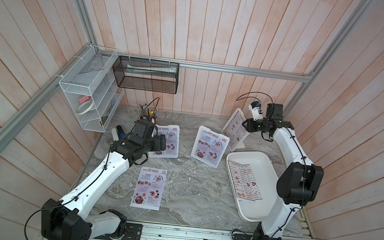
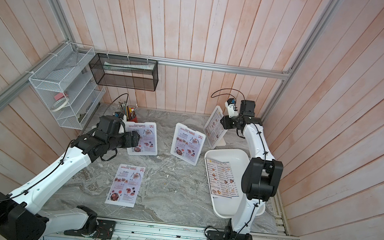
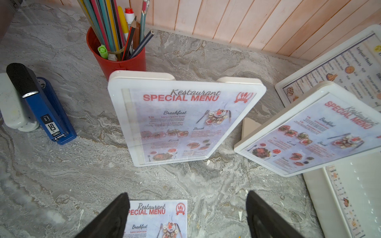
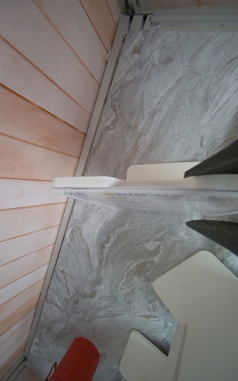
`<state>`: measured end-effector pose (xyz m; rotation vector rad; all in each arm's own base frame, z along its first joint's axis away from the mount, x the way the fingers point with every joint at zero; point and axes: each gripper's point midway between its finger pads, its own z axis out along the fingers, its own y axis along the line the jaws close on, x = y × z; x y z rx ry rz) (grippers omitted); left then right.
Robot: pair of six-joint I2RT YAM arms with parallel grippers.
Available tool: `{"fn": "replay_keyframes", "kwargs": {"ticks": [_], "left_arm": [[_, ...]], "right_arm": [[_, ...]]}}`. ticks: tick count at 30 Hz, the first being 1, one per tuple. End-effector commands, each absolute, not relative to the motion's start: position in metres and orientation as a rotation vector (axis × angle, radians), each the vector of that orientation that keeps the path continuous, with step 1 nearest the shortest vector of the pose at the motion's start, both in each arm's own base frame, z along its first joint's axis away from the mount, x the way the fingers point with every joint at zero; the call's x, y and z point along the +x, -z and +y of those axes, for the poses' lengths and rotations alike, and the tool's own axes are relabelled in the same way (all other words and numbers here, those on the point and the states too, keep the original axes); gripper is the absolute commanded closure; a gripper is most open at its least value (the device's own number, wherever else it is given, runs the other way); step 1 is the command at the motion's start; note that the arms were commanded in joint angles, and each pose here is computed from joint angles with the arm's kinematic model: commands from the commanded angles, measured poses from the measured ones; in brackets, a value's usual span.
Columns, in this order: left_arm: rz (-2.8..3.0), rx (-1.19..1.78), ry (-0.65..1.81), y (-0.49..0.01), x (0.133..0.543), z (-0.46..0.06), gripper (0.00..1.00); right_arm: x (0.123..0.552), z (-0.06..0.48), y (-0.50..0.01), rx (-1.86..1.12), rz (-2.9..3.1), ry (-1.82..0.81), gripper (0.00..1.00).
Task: Replace the menus in the menu holders
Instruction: Place the menu holder at the center of the board, then adjust the menu holder at the center of the board.
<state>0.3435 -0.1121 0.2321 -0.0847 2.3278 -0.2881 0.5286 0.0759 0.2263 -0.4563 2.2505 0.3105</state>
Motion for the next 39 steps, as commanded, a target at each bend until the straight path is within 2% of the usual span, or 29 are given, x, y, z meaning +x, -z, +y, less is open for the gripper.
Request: {"fn": "replay_keyframes", "kwargs": {"ticks": [1, 7, 14, 24, 39], "left_arm": [[2.317, -0.078, 0.262, -0.24, 0.347, -0.108, 0.1], [2.307, -0.083, 0.265, -0.244, 0.346, -0.108, 0.1], [2.299, -0.085, 0.276, -0.247, 0.344, -0.108, 0.1], [2.296, -0.086, 0.268, -0.249, 0.34, -0.105, 0.1], [2.306, -0.089, 0.27, -0.244, 0.347, -0.109, 0.1]], "right_arm": [[0.53, 0.074, -0.268, -0.419, 2.179, -0.24, 0.62], [0.508, 0.091, -0.311, -0.341, 2.102, -0.251, 0.57], [0.481, 0.121, -0.263, -0.21, 2.221, -0.359, 0.59], [0.488, 0.071, -0.204, 0.072, 2.252, -0.361, 0.68], [0.526, 0.007, -0.199, 0.147, 2.203, -0.308, 0.72]]}}
